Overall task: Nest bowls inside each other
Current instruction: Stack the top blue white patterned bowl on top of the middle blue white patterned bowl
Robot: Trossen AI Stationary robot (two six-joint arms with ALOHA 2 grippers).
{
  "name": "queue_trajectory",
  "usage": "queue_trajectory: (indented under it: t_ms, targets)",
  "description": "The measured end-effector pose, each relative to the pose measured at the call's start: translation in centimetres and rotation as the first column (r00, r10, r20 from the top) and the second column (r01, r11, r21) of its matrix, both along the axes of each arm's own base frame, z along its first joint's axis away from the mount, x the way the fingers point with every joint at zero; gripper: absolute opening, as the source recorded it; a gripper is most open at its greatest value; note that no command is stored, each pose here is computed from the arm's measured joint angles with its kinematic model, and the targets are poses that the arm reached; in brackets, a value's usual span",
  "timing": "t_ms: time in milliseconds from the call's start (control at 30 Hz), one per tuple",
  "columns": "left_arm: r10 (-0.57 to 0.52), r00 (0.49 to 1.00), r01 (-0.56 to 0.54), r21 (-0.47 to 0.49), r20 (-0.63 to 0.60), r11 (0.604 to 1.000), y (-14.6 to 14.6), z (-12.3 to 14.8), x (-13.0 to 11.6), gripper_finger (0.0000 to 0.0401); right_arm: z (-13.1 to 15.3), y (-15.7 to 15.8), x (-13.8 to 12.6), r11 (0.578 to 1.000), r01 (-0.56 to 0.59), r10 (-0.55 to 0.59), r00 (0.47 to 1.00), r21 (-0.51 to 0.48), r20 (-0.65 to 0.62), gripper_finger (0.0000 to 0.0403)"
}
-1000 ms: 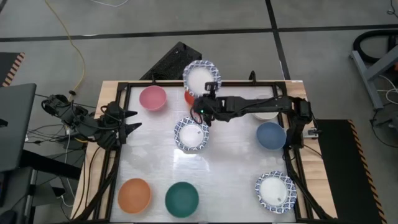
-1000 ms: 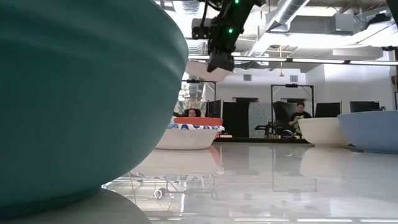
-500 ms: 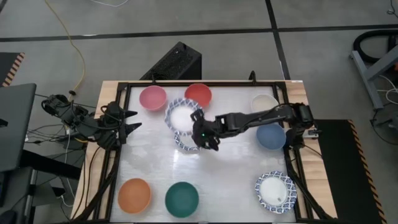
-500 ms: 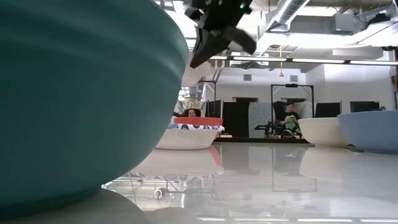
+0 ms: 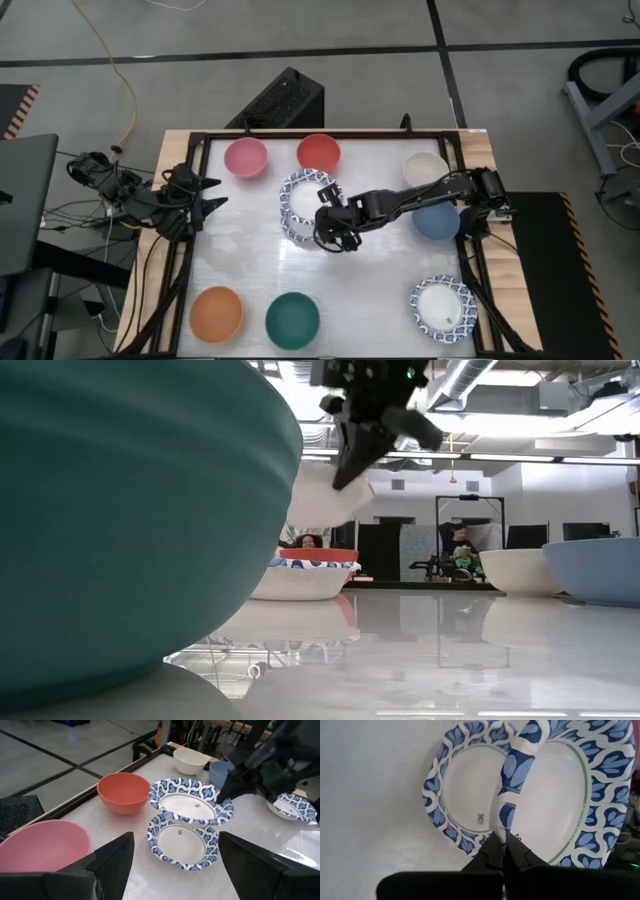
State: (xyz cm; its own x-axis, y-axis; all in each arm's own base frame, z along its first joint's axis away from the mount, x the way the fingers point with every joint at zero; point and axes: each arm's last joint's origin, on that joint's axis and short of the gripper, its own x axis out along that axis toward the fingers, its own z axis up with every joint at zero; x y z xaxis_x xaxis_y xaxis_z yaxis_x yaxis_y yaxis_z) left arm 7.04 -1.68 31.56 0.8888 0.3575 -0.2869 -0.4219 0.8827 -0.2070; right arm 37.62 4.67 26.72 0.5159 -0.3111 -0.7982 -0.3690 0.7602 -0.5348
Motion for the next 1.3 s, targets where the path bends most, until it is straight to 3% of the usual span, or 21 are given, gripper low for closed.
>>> queue_trajectory:
  t_ms: [667,1300]
  targets:
    - [-0.001,1.0,0.001,-0.003,0.0,1.0,0.0,0.0,0.0,0.0279,-5.6,0.9,-0.5,0.999,-0.047,0.049,0.997,-0.025,0.058,0.0003]
    - [0.003,1.0,-0.003,-0.001,0.001,1.0,0.0,0.0,0.0,0.0279,-5.8,0.1,-0.1,0.997,-0.05,0.045,0.995,0.057,0.089,0.0004]
